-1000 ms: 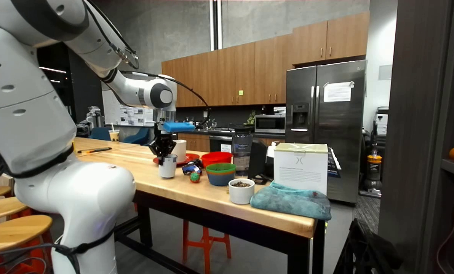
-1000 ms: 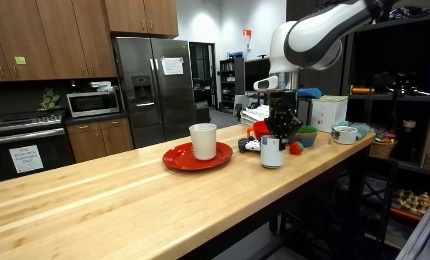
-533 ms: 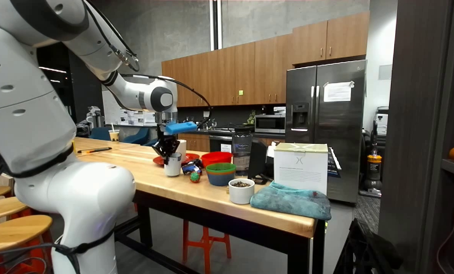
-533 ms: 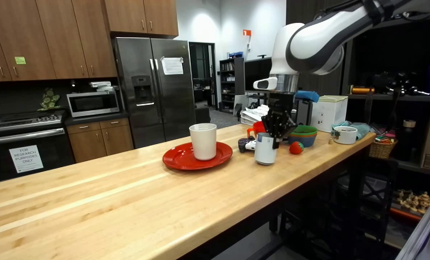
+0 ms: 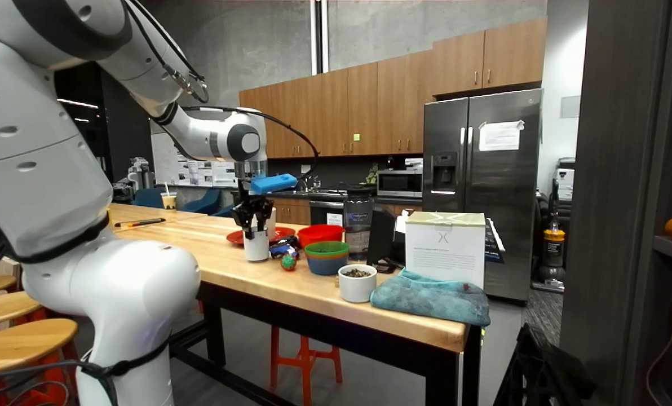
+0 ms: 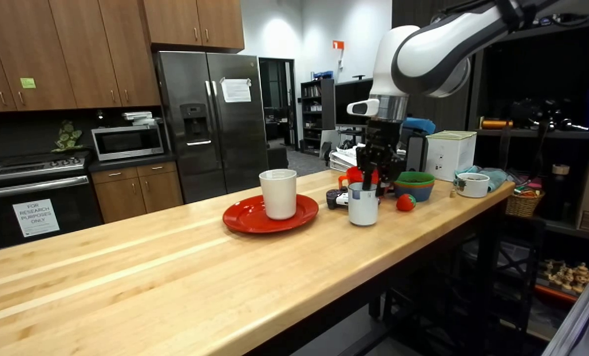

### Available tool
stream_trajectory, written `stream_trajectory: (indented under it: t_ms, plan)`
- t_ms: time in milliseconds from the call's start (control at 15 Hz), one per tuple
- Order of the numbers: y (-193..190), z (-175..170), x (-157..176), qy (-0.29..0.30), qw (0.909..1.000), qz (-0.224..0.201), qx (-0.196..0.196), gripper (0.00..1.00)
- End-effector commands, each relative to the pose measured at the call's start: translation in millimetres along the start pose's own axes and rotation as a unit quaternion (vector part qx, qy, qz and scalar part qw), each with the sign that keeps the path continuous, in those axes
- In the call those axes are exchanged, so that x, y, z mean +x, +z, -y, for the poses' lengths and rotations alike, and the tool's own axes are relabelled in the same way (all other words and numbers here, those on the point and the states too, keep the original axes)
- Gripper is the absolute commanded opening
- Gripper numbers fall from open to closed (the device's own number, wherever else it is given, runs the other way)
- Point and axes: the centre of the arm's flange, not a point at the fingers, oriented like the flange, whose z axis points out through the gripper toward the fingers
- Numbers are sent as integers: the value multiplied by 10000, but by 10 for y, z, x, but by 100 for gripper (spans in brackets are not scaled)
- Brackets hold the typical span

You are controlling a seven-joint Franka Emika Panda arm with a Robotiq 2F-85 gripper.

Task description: Move the mug to the left

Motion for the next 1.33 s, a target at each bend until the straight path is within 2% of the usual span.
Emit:
stream_trajectory:
  t_ms: [0,200,400,600,800,933,1133,1267]
  plan:
    - [-231,-159,-9,133,9996,-74,-219,77]
    - [-500,-304,-2,211,9989,-152,-397,98]
    - [-808,-510,-81,498,9953,-251,-795,100]
    - [-1004,-720,-325,1169,9852,-200,-1238,100]
    - [-1079,-861,-761,2019,9685,-98,-1456,100]
    - [-1104,-895,-1122,2539,9541,65,-1585,100]
    - [-1149,-885,-1611,3288,9280,397,-1705,100]
    - [-1180,-858,-1840,3793,9061,574,-1787,100]
